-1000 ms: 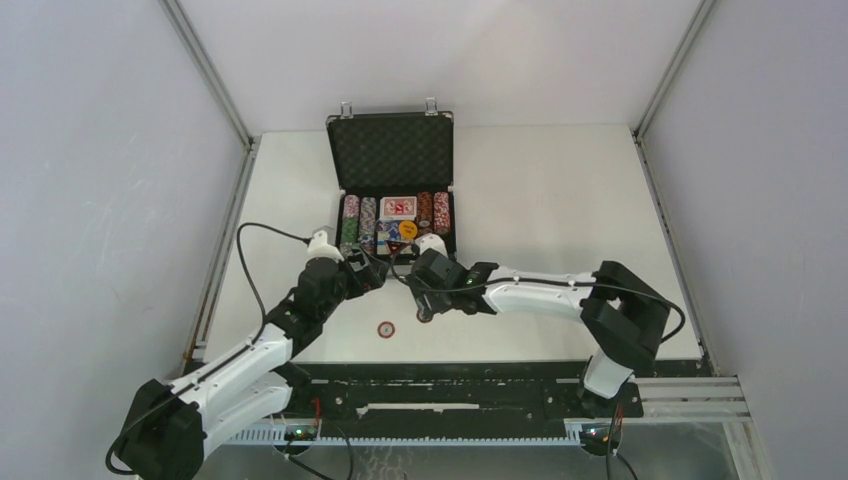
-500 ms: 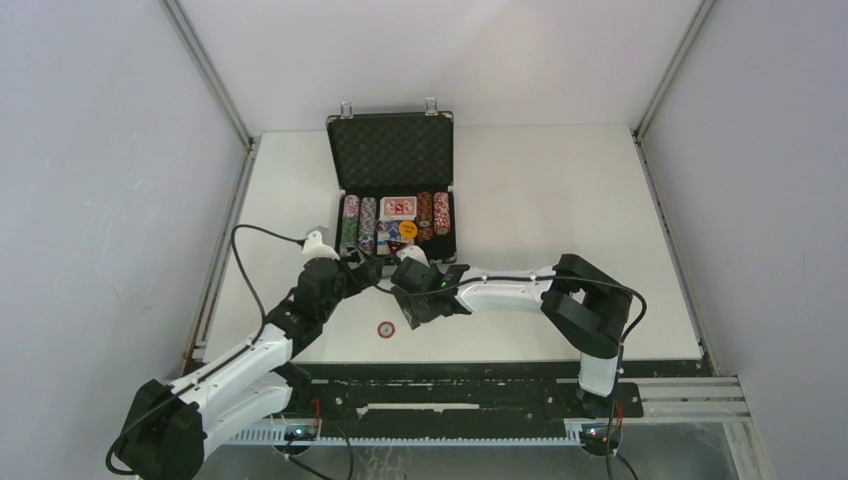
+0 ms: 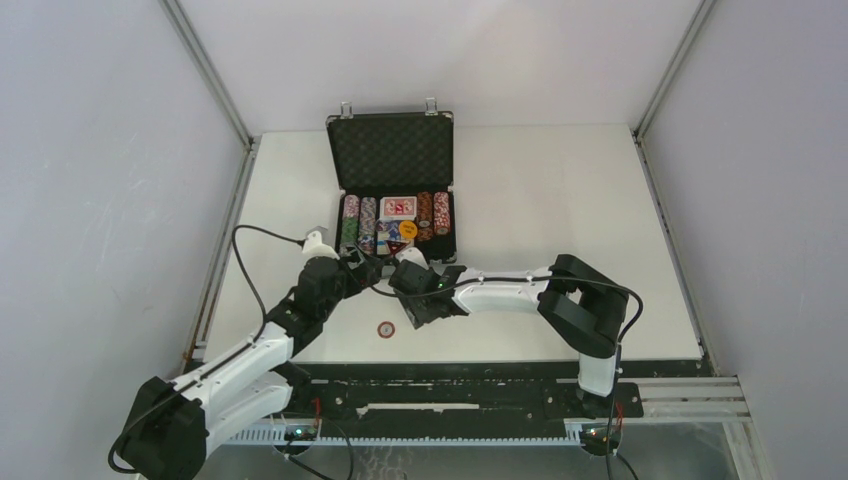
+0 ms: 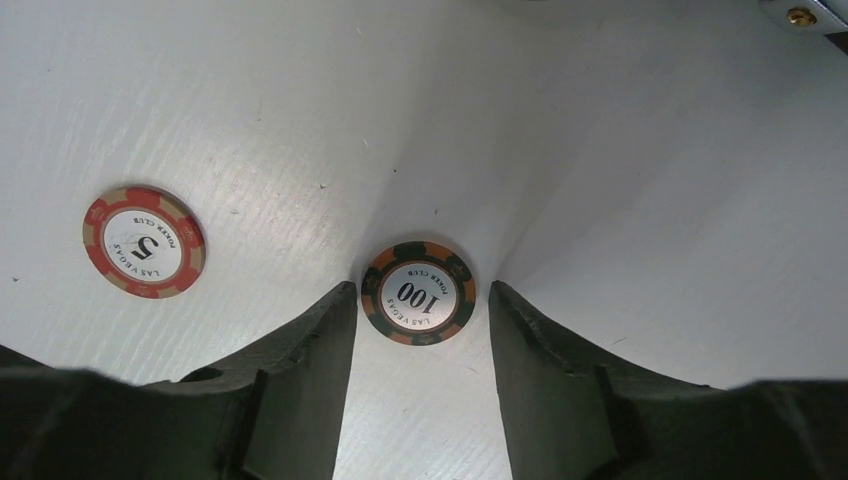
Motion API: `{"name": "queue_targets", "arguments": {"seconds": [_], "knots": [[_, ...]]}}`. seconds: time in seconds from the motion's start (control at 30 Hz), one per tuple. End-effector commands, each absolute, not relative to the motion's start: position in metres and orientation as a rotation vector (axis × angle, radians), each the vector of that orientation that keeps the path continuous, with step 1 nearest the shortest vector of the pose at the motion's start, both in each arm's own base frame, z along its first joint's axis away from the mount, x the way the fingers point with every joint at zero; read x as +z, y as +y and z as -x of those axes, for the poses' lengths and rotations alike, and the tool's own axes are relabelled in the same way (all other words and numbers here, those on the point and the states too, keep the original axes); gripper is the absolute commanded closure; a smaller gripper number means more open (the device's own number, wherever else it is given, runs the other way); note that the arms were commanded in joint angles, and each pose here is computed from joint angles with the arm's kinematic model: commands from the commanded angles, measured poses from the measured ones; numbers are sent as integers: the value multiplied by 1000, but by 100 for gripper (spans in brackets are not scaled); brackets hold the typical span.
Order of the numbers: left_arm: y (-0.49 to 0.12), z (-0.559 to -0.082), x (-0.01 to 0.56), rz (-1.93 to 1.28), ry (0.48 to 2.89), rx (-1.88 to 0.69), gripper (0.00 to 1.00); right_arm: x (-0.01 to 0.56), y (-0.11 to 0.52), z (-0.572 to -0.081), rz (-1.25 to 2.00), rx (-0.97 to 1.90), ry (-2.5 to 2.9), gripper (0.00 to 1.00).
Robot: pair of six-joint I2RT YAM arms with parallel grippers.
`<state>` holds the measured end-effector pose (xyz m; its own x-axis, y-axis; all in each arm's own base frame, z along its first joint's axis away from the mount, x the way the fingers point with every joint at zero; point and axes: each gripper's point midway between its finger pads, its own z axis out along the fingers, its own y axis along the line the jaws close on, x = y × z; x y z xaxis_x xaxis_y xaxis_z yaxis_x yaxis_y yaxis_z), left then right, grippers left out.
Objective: Pack up texas hold em set
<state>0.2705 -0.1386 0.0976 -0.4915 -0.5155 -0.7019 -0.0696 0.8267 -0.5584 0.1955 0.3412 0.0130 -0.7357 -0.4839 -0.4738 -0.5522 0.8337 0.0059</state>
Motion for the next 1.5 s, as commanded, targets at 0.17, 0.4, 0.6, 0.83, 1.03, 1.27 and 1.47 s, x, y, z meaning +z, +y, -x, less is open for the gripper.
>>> {"name": "queue_targets", "arguments": {"seconds": [0.17,0.4,0.6,0.83,1.03,1.27,1.47], "knots": [[-140,-272,98,445,2018,-603,5,14,344,-191,766,191,2560,49],[-141,-272,97,442,2023,-611,5,20,344,-192,754,194,2550,52],[-141,-272,98,442,2018,-610,5,28,343,-196,739,198,2531,54],[-141,-272,98,440,2021,-611,5,43,341,-201,718,207,2502,54],[-142,-272,97,440,2023,-611,5,52,338,-203,702,218,2486,54],[-143,-272,96,437,2029,-617,5,50,346,-198,727,278,2491,35],[-147,-270,90,450,2059,-651,5,36,356,-191,774,273,2515,30]]}}
